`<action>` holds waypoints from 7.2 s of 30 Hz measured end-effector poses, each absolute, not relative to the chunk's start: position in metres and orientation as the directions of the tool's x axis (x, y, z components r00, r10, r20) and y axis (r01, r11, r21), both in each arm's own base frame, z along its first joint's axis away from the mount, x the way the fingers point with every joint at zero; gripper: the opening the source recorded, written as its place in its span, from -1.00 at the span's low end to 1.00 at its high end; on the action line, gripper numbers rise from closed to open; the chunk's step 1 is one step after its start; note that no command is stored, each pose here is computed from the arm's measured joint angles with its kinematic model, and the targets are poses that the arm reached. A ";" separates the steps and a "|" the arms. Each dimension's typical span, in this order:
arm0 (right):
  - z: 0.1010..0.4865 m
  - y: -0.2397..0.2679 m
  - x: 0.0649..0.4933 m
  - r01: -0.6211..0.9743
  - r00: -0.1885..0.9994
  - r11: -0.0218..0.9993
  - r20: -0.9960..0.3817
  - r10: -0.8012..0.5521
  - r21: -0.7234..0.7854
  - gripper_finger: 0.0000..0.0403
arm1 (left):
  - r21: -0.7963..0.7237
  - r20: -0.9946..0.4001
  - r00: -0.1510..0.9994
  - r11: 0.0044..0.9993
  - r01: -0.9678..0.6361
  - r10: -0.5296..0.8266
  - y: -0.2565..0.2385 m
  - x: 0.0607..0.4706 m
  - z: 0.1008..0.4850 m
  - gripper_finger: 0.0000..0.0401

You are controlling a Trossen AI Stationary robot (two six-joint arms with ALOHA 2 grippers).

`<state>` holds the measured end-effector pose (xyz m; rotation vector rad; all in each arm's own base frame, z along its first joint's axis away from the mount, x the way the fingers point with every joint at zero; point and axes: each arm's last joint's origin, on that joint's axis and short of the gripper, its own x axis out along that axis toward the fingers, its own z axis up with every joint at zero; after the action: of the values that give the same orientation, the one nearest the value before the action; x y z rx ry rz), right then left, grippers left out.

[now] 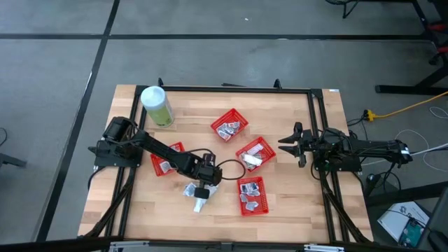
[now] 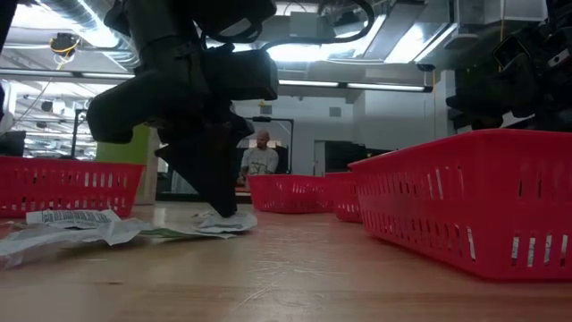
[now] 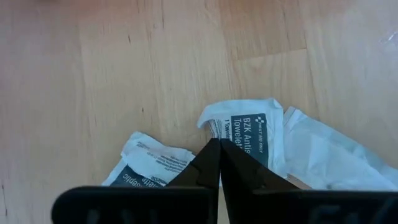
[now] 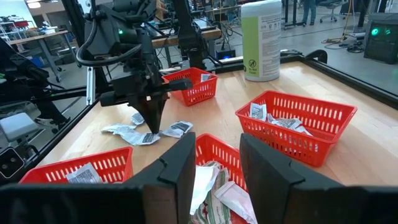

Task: Pick & Place First Aid Supplies
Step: Put the gray towelette pack into the red container, then remove the blue alcohol pad from the red container

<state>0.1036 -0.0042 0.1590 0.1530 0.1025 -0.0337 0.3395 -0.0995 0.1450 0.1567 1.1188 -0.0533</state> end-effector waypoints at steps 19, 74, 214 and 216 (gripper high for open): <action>0.159 -0.004 0.104 0.041 0.994 0.988 -0.105 -0.025 0.150 -0.37 | 0.164 -0.813 0.576 0.982 0.090 0.083 -0.096 0.335 0.186 -0.99; 0.159 -0.004 0.104 0.041 0.994 0.988 -0.105 -0.026 0.150 -0.37 | 0.198 -0.976 0.054 0.963 -0.180 0.211 -0.075 0.189 0.221 -0.99; 0.159 -0.004 0.104 0.041 0.994 0.988 -0.104 -0.025 0.150 -0.37 | 0.148 -0.977 0.191 0.938 0.313 0.090 -0.020 0.221 0.220 -0.99; 0.159 -0.004 0.104 0.041 0.994 0.988 -0.105 -0.025 0.150 -0.37 | 0.140 -0.981 0.173 0.946 0.292 0.092 -0.020 0.219 0.219 -0.99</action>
<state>0.1036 -0.0041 0.1590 0.1530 0.1025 -0.0335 0.2192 -0.0197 0.2195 0.3279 1.3973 -0.1455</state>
